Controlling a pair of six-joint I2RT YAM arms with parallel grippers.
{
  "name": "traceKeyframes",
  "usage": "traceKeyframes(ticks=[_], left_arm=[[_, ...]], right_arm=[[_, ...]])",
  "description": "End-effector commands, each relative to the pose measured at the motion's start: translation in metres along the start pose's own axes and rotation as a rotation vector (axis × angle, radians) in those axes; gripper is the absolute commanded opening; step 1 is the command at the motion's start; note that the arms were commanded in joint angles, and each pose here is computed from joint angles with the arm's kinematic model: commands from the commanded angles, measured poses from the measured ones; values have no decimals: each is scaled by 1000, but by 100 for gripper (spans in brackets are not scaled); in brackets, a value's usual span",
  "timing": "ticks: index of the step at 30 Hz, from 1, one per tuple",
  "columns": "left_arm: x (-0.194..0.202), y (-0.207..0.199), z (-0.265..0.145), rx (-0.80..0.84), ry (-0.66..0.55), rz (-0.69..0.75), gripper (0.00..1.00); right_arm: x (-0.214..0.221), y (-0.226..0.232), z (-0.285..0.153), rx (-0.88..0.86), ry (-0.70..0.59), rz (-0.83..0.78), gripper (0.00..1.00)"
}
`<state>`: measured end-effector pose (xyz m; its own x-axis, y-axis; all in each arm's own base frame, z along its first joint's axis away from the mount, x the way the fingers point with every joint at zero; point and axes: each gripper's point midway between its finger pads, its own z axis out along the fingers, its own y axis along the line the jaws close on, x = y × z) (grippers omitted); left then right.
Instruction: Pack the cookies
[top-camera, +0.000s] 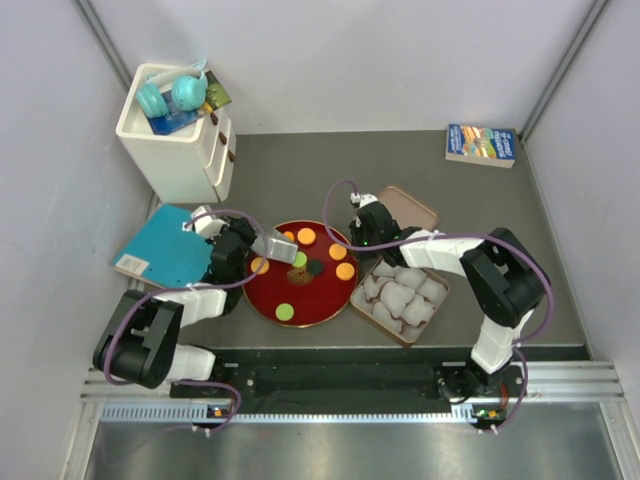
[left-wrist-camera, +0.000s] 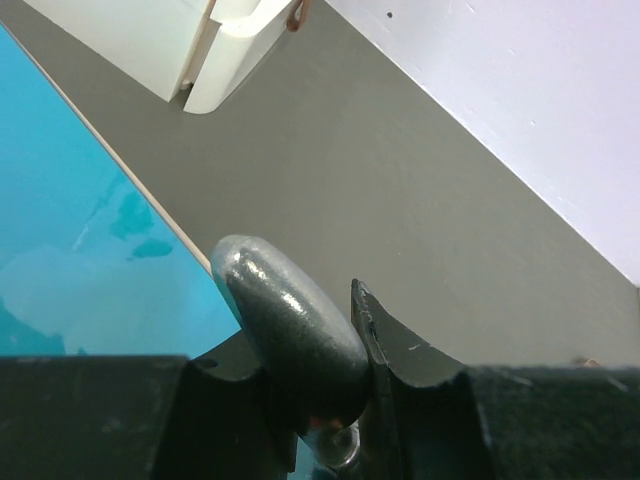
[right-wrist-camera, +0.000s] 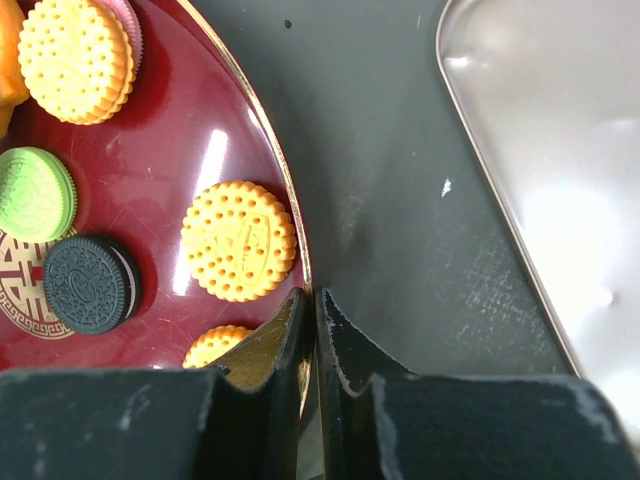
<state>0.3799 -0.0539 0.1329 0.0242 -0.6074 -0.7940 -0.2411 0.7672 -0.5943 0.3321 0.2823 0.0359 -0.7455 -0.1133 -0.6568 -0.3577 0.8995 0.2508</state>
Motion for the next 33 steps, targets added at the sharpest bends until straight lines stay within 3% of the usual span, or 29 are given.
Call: traceKeyframes(ticks=[1, 9, 18, 33], left_arm=[[-23, -28, 7, 87, -63, -20, 0], [-10, -42, 2, 144, 3, 28, 0], [20, -55, -5, 189, 57, 92, 0], [25, -61, 0, 99, 14, 317, 0]], right_arm=[[-11, 6, 2, -27, -23, 12, 7], [-10, 6, 5, -26, -19, 13, 0], [-9, 12, 7, -54, 3, 14, 0], [-4, 15, 10, -74, 20, 16, 0]])
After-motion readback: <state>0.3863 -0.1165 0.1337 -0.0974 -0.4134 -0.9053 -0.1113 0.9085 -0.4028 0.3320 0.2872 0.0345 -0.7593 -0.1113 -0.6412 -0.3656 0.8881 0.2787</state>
